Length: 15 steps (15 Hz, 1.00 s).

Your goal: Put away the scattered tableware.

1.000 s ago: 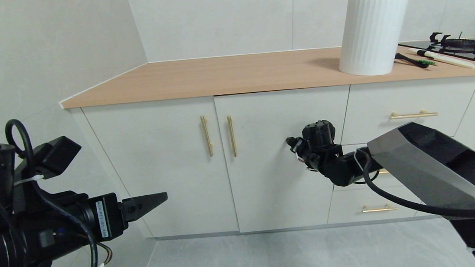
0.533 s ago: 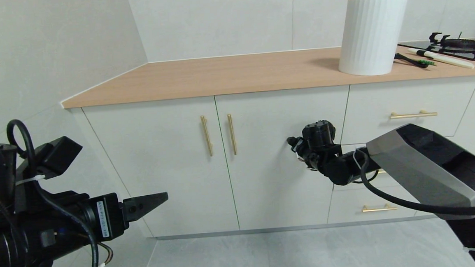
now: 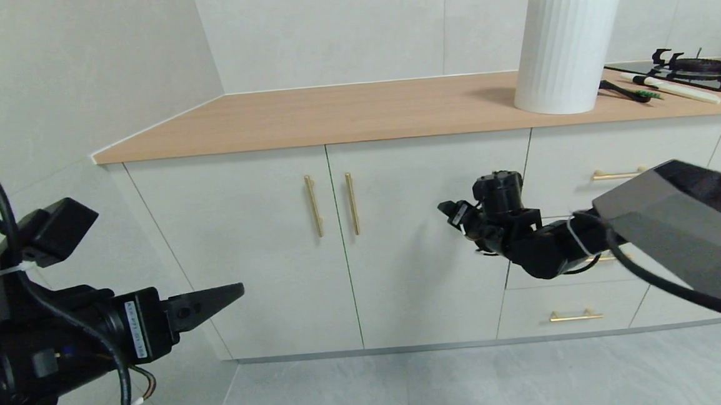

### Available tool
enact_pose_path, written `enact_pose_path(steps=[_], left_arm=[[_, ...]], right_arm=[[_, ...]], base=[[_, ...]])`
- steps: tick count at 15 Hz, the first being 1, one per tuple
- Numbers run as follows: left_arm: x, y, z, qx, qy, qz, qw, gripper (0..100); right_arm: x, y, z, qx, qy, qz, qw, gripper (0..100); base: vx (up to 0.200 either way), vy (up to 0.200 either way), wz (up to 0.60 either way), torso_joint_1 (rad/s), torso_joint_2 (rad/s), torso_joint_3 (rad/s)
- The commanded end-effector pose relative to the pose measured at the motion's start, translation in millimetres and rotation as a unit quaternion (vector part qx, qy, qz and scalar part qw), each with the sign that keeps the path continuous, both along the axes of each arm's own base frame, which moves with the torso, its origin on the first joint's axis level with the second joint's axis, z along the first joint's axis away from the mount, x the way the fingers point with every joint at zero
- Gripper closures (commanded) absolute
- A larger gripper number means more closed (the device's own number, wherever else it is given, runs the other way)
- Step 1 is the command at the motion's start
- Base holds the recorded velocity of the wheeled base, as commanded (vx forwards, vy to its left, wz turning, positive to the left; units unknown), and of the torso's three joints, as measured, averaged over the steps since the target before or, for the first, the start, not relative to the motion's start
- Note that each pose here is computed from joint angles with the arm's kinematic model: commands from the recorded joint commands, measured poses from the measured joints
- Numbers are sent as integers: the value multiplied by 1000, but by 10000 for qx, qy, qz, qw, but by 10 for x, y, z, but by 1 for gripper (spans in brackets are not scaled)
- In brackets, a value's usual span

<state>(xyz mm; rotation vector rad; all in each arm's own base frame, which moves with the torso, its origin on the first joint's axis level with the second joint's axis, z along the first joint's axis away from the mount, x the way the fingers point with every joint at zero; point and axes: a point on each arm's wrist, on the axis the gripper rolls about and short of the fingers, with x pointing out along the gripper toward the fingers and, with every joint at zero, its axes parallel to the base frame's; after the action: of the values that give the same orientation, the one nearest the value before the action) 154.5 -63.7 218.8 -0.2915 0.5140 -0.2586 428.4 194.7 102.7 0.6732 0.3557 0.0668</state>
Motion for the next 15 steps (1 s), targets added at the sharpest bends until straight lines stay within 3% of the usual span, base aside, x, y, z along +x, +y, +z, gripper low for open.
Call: enact_pose_path(steps=[1, 3, 5, 6, 8, 10, 11, 13, 15], left_arm=[[-329, 140, 213, -220, -704, -17, 9973, 0], [-603, 285, 269, -260, -1167, 87, 9928, 0], [-821, 382, 233, -216, -1486, 121, 9886, 0], [-1119, 510, 179, -88, -1989, 267, 9796, 0], [-1413, 611, 108, 23, -2481, 490, 9675, 0], [-1759, 695, -24, 98, -2816, 655, 9572, 0], [-1759, 695, -24, 98, -2816, 655, 9572, 0], [-2133, 744, -246, 149, -3045, 944, 9477, 0], [-2236, 745, -339, 558, -3165, 1036, 9413, 0]], right_arm=[[-771, -338, 858, -160, -826, 285, 9960, 0], [-1270, -683, 1130, -605, -1408, 269, 9878, 0], [-1701, -889, 1216, -891, -1593, 287, 9828, 0], [-2282, -1179, 1238, -1222, -1809, 283, 9755, 0], [-2796, -1417, 1239, -1350, -2163, 241, 9667, 0], [-3358, -1647, 1154, -1622, -2690, 182, 9492, 0], [-3358, -1647, 1154, -1622, -2690, 182, 9492, 0], [-4034, -1892, 944, -2140, -2986, 152, 9300, 0], [-4319, -1995, 827, -2439, -2957, -21, 9236, 0]], base=[[0, 0, 0, 0, 0, 0], [0, 0, 0, 0, 0, 0], [0, 0, 0, 0, 0, 0], [0, 0, 0, 0, 0, 0], [0, 0, 0, 0, 0, 0], [0, 0, 0, 0, 0, 0], [0, 0, 0, 0, 0, 0], [0, 0, 0, 0, 0, 0], [0, 0, 0, 0, 0, 0]])
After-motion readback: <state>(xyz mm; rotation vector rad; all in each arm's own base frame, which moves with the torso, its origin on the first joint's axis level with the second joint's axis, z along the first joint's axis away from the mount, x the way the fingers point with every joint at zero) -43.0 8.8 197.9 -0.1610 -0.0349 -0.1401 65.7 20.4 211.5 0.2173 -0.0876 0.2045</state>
